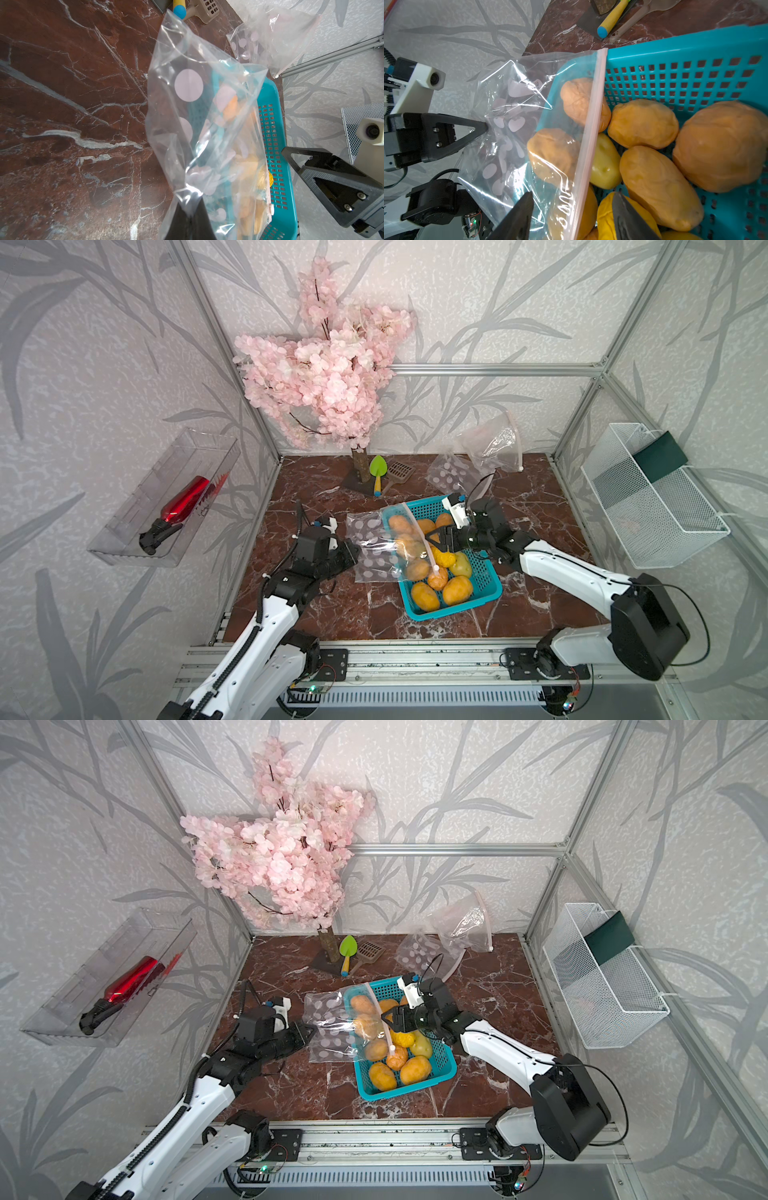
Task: Put the potatoes into a zipper bag and zip it
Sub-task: Pick up the zipper food storage bag at the center of the board.
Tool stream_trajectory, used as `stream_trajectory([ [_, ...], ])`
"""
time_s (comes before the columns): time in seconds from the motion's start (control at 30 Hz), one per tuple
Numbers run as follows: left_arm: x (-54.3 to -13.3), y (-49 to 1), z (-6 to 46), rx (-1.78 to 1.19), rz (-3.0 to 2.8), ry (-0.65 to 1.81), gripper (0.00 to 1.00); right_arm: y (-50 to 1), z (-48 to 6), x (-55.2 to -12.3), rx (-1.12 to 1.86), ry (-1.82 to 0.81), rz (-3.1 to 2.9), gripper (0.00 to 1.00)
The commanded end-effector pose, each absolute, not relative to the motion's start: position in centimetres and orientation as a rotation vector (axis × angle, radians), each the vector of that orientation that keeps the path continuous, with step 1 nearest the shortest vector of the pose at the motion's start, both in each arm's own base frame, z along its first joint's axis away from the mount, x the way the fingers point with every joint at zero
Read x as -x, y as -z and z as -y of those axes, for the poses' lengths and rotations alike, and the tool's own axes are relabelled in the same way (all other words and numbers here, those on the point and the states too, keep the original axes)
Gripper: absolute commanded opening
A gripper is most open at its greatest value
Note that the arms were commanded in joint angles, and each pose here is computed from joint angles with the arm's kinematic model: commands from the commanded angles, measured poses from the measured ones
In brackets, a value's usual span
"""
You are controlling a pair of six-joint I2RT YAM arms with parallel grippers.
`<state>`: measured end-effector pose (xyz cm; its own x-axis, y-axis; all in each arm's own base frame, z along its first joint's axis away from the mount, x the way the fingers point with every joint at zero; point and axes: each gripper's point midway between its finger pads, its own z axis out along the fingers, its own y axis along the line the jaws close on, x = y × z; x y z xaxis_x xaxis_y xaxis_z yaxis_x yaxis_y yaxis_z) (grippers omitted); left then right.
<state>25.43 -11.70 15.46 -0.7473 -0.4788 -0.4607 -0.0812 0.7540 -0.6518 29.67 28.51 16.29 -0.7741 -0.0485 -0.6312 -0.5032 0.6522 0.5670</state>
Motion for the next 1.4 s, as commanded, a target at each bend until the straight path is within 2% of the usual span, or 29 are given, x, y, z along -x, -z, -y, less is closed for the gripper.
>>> stream_trajectory([
  [0.0, -25.3, -14.8, 11.3, 0.413, -2.325, 0.794, 0.00, -16.9, -29.7, -31.7, 0.420, -1.024, -2.262, 0.60],
  [0.5, -25.4, -14.6, 11.6, 0.408, -2.330, 0.808, 0.00, -14.6, -32.9, -33.3, 0.425, -1.163, -2.307, 0.60],
  [0.6, -25.4, -14.6, 11.6, 0.409, -2.330, 0.810, 0.00, -14.9, -32.7, -33.3, 0.419, -1.158, -2.298, 0.54],
  [0.73, -25.4, -14.7, 11.6, 0.409, -2.325, 0.813, 0.00, -15.0, -32.7, -33.0, 0.417, -1.148, -2.298, 0.35],
  [0.93, -25.4, -14.7, 11.6, 0.415, -2.329, 0.814, 0.00, -15.5, -32.6, -32.2, 0.432, -1.097, -2.296, 0.12],
  [1.03, -25.3, -14.8, 11.5, 0.418, -2.331, 0.804, 0.00, -16.0, -32.3, -31.7, 0.443, -1.037, -2.286, 0.04],
  [1.07, -25.3, -14.7, 11.3, 0.426, -2.336, 0.795, 0.03, -16.3, -32.3, -31.6, 0.449, -1.023, -2.277, 0.03],
  [1.13, -25.1, -14.2, 10.3, 0.482, -2.359, 0.725, 0.39, -16.9, -32.0, -31.2, 0.456, -0.985, -2.257, 0.02],
  [1.17, -24.9, -14.0, 9.5, 0.518, -2.367, 0.673, 0.49, -17.4, -31.8, -31.1, 0.461, -0.962, -2.242, 0.01],
  [1.27, -24.2, -14.6, 8.2, 0.565, -2.363, 0.601, 0.63, -18.2, -31.5, -30.5, 0.496, -0.898, -2.202, 0.00],
  [1.37, -23.3, -16.9, 7.5, 0.583, -2.310, 0.604, 0.66, -19.4, -31.5, -29.7, 0.554, -0.846, -2.137, 0.00],
])
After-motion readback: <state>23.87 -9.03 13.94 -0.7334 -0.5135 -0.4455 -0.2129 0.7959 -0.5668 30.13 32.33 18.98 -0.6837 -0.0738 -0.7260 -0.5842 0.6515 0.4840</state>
